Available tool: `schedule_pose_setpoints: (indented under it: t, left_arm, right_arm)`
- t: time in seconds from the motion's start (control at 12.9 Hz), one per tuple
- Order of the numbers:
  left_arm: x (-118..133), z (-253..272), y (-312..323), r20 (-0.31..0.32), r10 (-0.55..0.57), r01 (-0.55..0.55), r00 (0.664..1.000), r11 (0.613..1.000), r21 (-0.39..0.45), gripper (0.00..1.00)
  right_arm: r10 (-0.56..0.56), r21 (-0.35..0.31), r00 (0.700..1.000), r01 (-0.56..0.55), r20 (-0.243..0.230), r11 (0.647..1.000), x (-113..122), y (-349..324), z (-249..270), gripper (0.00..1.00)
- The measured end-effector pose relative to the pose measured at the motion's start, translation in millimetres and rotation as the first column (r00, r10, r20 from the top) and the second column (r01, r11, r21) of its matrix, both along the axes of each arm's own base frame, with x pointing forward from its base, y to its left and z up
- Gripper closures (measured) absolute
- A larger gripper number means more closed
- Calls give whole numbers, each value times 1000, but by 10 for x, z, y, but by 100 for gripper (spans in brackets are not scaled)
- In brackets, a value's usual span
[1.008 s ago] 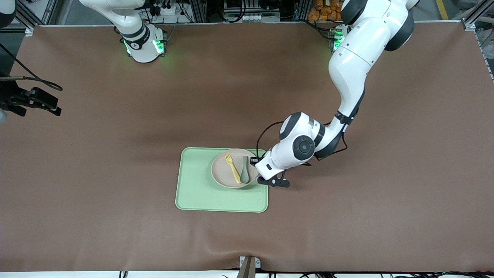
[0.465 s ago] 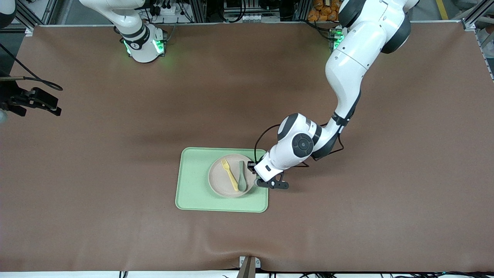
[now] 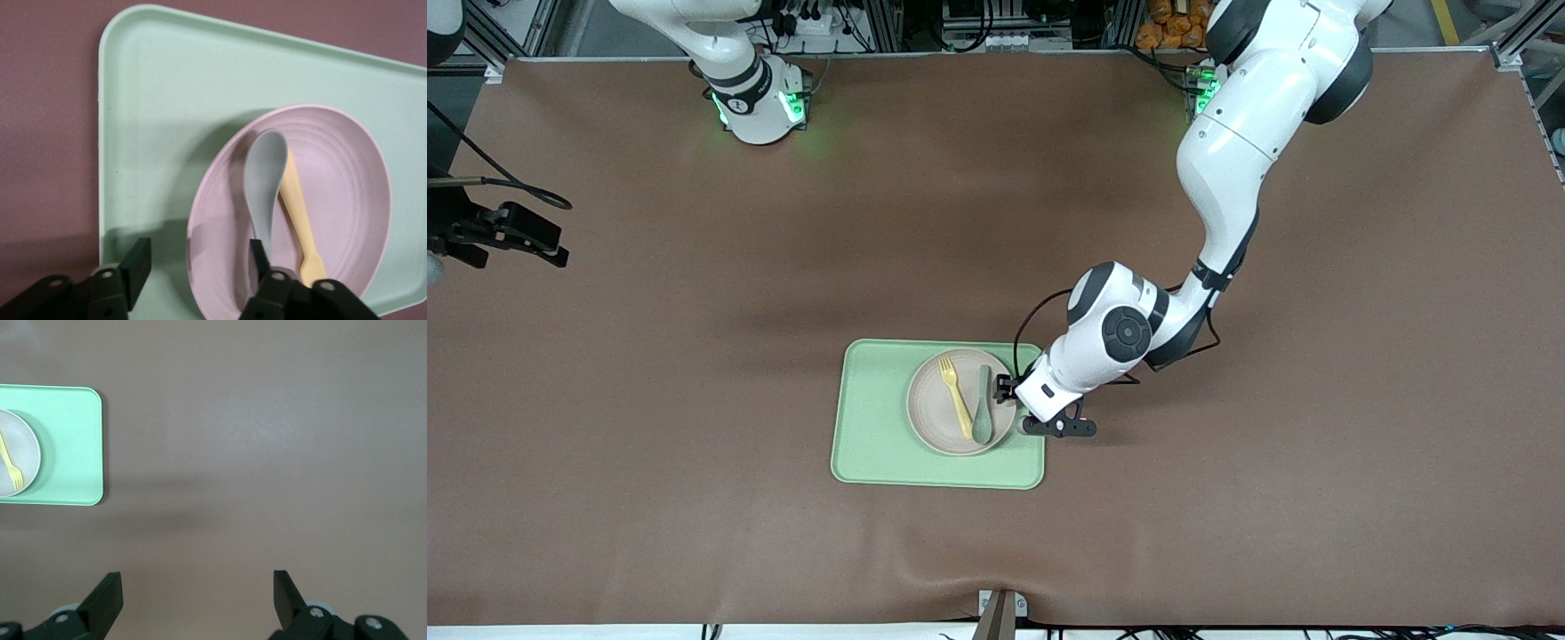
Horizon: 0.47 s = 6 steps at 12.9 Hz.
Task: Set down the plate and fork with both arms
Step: 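Lower the plate onto the tray and open the left gripper, then raise the left gripper away while the right gripper reaches toward the tray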
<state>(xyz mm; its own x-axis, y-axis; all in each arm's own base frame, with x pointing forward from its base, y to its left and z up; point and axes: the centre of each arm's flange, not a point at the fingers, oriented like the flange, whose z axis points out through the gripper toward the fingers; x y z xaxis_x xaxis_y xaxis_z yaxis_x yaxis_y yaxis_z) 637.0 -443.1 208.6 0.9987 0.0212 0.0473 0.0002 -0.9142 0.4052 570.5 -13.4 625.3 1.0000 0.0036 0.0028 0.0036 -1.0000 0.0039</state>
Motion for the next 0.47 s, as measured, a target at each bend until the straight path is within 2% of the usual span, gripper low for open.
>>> schedule_pose_setpoints:
  t: [0.16,0.23,0.47]
  left_arm:
    - [21,167,-1,-7,-2,2,1000,1000,2,7]
    - [13,306,19,-35,-17,18,999,1000,19,0]
    - [82,1149,322,-83,-42,49,996,996,77,0]
  right_arm:
    - [0,0,1000,0,-2,1000,4,-1,-10,0]
    - [0,0,1000,0,-4,1000,10,1,-21,0]
    - [5,1,999,-5,-39,1000,96,28,-214,0]
